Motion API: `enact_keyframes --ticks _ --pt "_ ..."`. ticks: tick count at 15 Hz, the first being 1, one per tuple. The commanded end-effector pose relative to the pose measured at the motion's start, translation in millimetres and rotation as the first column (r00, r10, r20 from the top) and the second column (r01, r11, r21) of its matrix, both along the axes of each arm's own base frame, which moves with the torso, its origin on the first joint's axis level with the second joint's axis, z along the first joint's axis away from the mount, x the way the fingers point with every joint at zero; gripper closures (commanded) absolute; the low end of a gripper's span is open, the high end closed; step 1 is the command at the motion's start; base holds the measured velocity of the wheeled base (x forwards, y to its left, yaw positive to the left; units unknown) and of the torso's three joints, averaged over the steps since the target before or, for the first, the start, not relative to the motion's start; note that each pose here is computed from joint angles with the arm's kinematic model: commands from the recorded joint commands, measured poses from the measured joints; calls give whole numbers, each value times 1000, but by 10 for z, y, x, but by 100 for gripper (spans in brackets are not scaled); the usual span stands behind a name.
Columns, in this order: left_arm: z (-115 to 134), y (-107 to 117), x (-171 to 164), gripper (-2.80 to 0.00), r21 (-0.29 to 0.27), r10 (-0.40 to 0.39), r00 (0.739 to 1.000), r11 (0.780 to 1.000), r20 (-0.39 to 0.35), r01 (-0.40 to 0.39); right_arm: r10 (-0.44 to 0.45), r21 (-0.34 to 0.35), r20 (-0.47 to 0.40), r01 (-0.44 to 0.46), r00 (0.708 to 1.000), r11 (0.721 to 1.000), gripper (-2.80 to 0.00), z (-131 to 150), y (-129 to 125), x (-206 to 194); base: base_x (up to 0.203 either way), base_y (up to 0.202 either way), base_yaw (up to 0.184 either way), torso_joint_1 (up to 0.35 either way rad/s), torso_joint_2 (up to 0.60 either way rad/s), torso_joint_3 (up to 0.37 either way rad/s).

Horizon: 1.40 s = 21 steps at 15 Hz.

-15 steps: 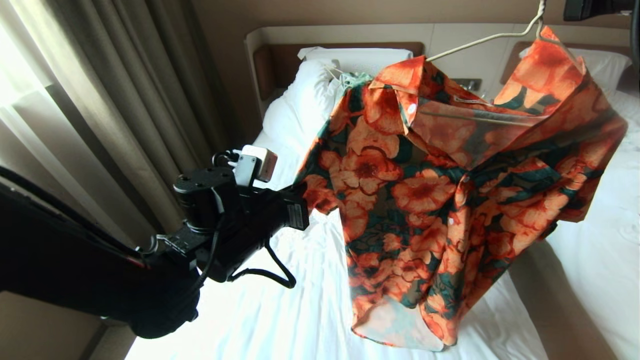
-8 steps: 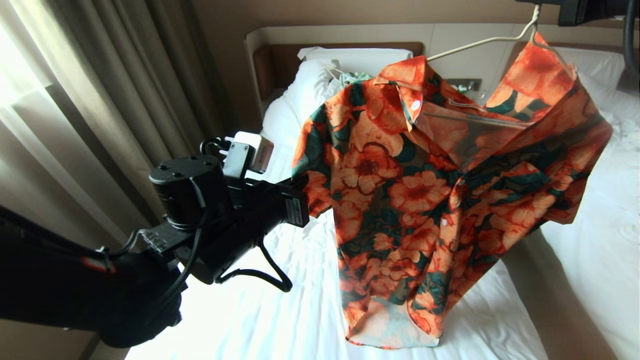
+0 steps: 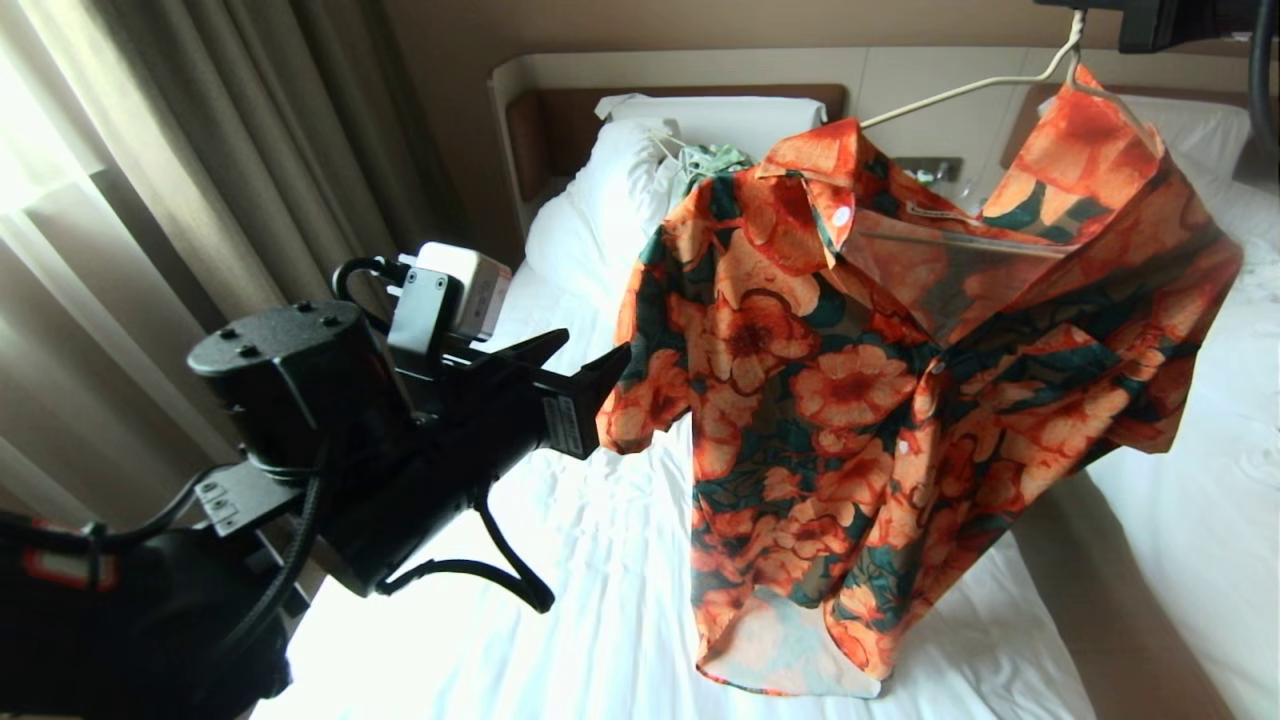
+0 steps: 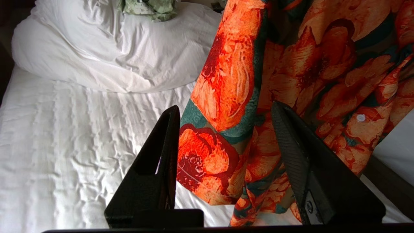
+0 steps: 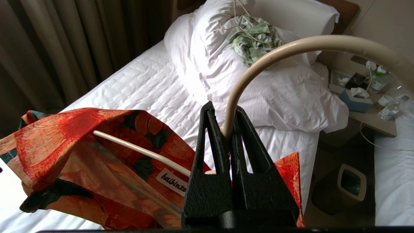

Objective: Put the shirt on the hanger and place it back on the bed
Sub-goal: Take the clothes hanger out of the clothes

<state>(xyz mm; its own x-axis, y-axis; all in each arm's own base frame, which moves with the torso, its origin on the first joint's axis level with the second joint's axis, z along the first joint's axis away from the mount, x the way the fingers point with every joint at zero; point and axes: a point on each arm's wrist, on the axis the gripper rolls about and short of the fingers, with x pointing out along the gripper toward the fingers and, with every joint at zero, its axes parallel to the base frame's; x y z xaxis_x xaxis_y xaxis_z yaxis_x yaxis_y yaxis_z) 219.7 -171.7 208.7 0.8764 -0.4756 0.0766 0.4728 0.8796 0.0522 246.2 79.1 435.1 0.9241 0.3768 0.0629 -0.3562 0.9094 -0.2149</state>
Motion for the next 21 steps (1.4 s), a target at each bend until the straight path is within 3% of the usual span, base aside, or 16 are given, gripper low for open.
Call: enact_keyframes --ticks 1,2,3,6,10,17,21 --pt "174 123 -199 -280 -43 -7 999 999 52 9 1 -2 0 -1 1000 1000 0 -2 3 5 0 0 0 0 0 0" --pt "255 144 -314 -280 -58 -16 998 998 68 20 1 -1 1 -1 1000 1000 0 -1 3 5 0 0 0 0 0 0" --pt "328 98 -437 0 -61 -31 998 998 63 35 2 0 0 -2 1000 1000 0 1 2 -2 0 0 0 0 0 0" --pt "628 -234 -637 0 -79 -108 992 990 63 113 6 3 8 -6 1000 1000 0 25 -1 -46 0 0 0 0 0 0" --pt "657 -688 -435 0 -46 -125 990 991 58 128 33 3 10 -33 999 999 0 89 -10 -252 0 0 0 0 0 0" --pt "798 -1168 -272 0 -53 -123 991 991 58 126 63 36 -16 -63 998 997 0 62 49 -243 0 0 0 0 0 0" --pt "780 -1270 -340 0 -49 -153 987 987 51 156 70 30 -29 -69 997 997 0 21 95 -172 0 0 0 0 0 0"
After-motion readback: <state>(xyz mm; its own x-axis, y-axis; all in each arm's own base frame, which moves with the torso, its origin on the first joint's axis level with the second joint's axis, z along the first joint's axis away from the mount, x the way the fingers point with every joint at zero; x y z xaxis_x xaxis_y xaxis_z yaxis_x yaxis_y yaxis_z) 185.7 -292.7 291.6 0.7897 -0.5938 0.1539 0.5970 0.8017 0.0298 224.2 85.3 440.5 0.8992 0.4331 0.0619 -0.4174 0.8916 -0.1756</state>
